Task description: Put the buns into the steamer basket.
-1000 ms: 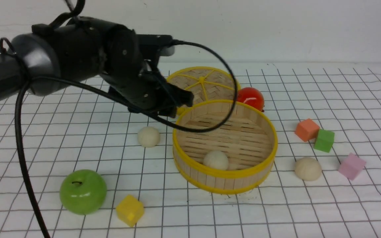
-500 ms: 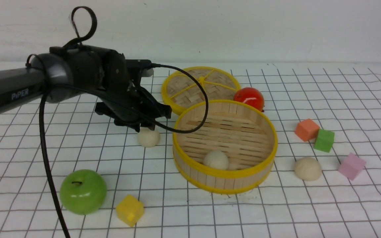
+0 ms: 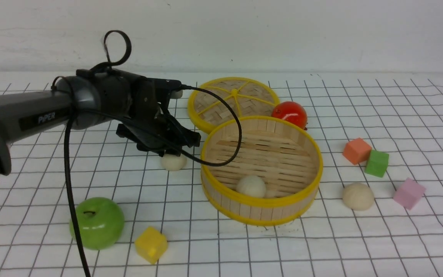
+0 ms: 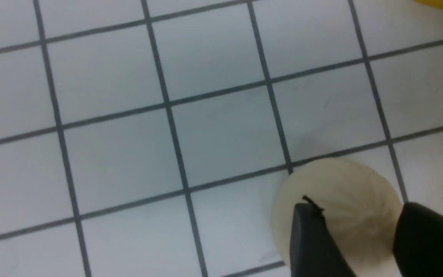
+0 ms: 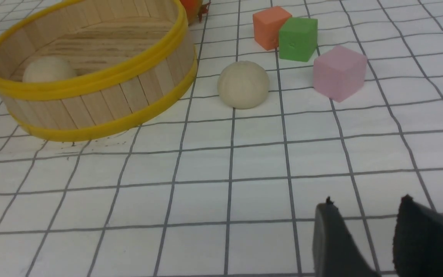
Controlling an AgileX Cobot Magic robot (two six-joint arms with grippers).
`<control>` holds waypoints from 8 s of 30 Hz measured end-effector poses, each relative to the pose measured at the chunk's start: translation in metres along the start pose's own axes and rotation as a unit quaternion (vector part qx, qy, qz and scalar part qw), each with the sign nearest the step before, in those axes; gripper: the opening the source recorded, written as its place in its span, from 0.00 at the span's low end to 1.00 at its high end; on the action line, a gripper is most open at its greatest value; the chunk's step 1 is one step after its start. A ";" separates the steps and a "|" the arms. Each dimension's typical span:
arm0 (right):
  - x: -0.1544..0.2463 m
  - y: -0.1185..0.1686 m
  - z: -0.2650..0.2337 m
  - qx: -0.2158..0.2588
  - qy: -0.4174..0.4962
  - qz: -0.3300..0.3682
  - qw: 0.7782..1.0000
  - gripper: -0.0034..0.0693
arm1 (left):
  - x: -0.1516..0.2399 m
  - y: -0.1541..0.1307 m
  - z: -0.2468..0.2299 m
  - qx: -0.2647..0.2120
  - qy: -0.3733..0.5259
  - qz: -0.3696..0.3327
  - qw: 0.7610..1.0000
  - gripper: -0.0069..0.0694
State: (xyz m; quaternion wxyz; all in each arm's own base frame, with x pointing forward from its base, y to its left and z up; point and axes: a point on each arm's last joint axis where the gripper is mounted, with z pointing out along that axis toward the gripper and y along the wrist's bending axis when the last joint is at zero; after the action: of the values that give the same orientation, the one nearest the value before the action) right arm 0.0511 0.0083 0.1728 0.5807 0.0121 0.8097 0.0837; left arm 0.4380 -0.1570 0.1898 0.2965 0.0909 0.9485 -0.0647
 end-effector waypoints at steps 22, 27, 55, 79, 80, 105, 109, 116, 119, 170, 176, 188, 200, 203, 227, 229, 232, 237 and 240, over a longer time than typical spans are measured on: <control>0.000 0.000 0.000 0.000 0.000 0.000 1.000 0.38 | -0.025 -0.018 -0.080 0.028 -0.039 0.015 0.999 0.08; 0.000 0.000 0.000 0.000 0.000 0.000 1.000 0.38 | -0.030 -0.067 -0.105 0.104 -0.070 0.061 0.990 0.08; 0.000 0.000 0.000 0.000 0.000 0.000 1.000 0.38 | -0.029 -0.074 -0.187 0.120 -0.117 0.075 0.983 0.41; -0.058 0.015 -0.015 -0.100 -0.121 0.318 0.935 0.28 | 0.251 0.025 -0.301 0.187 -0.387 -0.020 0.903 0.07; -0.068 0.019 -0.017 -0.102 -0.102 0.298 0.944 0.25 | 0.256 0.026 -0.298 0.187 -0.388 -0.022 0.902 0.07; -0.151 0.062 0.256 -0.004 0.444 -0.023 0.896 0.08 | 0.271 0.029 -0.278 0.181 -0.374 -0.025 0.909 0.07; -0.142 0.059 0.278 0.010 0.455 -0.023 0.890 0.13 | 0.271 0.029 -0.278 0.181 -0.374 -0.025 0.909 0.07; -0.131 0.040 0.299 0.037 0.456 -0.001 0.889 0.35 | 0.271 0.029 -0.278 0.180 -0.374 -0.023 0.909 0.07; -0.133 0.039 0.301 0.037 0.445 0.000 0.895 0.42 | 0.271 0.029 -0.278 0.180 -0.374 -0.023 0.909 0.07; -0.123 0.123 0.341 -0.087 0.244 0.035 0.965 0.54 | 0.272 0.029 -0.278 0.178 -0.374 -0.019 0.910 0.12; -0.172 0.128 0.294 -0.119 0.240 -0.004 0.963 0.73 | 0.272 0.029 -0.278 0.178 -0.374 -0.019 0.910 0.14; -0.201 0.091 0.124 -0.061 0.342 -0.025 0.937 0.05 | 0.272 0.029 -0.278 0.177 -0.374 -0.019 0.910 0.14; -0.185 0.064 0.019 -0.047 0.378 -0.025 0.924 0.02 | 0.272 0.029 -0.278 0.177 -0.374 -0.019 0.910 0.17; -0.189 0.060 0.000 -0.051 0.351 -0.026 0.935 0.02 | 0.272 0.029 -0.278 0.177 -0.374 -0.019 0.910 0.17; -0.001 -0.004 0.000 0.033 -0.003 -0.057 0.998 0.03 | 0.272 0.029 -0.278 0.177 -0.374 -0.019 0.910 0.20; -0.001 -0.004 0.000 0.033 -0.004 -0.057 0.998 0.03 | 0.272 0.029 -0.278 0.177 -0.374 -0.019 0.910 0.21; -0.001 -0.004 0.000 0.033 -0.004 -0.057 0.998 0.03 | 0.272 0.029 -0.278 0.177 -0.374 -0.019 0.910 0.21; -0.001 -0.004 0.000 0.033 -0.005 -0.057 0.998 0.03 | 0.272 0.029 -0.278 0.177 -0.374 -0.019 0.910 0.21; -0.001 -0.004 0.000 0.033 -0.005 -0.058 0.998 0.03 | 0.272 0.029 -0.278 0.177 -0.374 -0.019 0.910 0.21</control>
State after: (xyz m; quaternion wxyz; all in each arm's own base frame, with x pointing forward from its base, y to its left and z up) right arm 0.0517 0.0039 0.1730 0.5879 -0.0150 0.8085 0.0226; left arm 0.0718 -0.0432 0.2584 0.6072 0.0935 0.7426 -0.2666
